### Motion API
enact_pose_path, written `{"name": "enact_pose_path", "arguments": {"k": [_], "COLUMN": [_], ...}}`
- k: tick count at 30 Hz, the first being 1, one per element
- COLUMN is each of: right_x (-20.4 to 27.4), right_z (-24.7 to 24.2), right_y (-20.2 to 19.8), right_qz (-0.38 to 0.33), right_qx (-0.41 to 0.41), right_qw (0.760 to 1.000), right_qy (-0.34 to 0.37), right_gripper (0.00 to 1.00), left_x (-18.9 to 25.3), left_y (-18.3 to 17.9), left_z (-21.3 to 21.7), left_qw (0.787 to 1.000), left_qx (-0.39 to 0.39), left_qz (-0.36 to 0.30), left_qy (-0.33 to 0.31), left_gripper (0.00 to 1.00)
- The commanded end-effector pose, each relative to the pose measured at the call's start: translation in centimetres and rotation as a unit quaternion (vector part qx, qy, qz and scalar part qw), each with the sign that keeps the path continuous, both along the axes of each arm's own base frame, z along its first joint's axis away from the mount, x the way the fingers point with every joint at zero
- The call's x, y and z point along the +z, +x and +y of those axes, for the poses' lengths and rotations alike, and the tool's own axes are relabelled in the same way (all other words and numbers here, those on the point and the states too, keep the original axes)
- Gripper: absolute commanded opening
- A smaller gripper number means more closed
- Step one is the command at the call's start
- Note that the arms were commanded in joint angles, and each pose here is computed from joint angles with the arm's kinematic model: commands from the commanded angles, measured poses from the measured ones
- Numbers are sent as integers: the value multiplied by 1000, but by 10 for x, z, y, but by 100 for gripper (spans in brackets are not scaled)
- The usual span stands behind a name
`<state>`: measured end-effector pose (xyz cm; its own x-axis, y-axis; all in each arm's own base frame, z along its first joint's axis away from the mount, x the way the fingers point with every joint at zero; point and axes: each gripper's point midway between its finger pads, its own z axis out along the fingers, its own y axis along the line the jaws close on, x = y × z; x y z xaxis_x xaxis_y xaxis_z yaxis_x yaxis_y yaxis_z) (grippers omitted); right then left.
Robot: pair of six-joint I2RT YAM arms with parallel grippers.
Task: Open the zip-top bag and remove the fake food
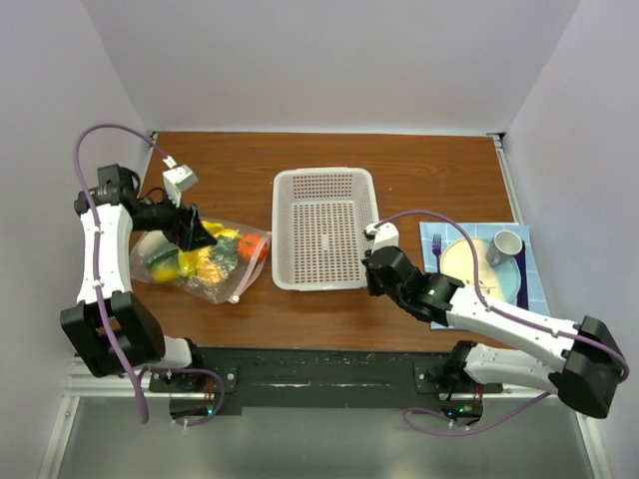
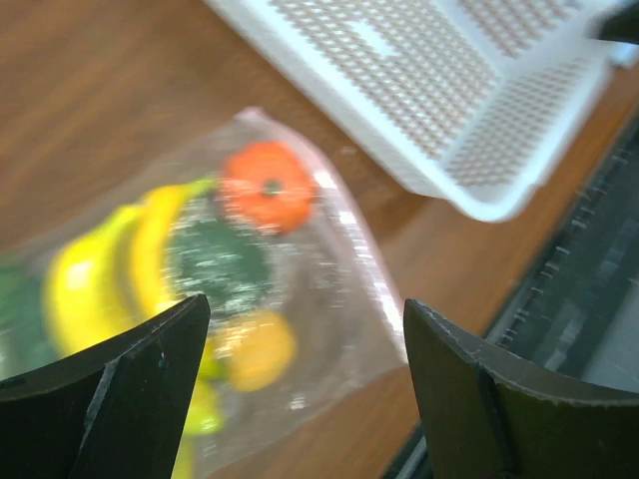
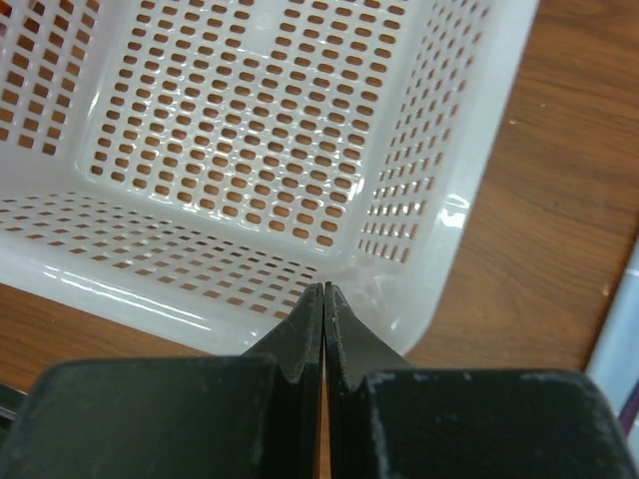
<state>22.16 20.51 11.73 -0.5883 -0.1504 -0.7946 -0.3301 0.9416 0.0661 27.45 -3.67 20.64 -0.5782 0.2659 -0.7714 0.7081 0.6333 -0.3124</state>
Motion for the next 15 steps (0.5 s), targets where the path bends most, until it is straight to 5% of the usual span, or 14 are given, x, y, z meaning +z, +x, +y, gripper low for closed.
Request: {"name": "enact_pose_path", "arguments": {"k": [1,7,15], "right_x": [59,137,120], "right_z": [-1,124,270], "right_y": [13,4,-7], "right_qz": [-45,-104,-105], "right_qx": [-27,135,298], "right_qw": [999,982,940], "right_qy": [6,83,128], "right_gripper": [0,8,26], "left_x": [13,-15,-49], "left_y": [55,80,89], "left_z": [72,171,204], "left_qw": [984,935,908], "left_qx": [144,294,368], "left_qz": [-66,-58,-43], "left_qy": [87,189,197], "left_gripper": [82,77,81]}}
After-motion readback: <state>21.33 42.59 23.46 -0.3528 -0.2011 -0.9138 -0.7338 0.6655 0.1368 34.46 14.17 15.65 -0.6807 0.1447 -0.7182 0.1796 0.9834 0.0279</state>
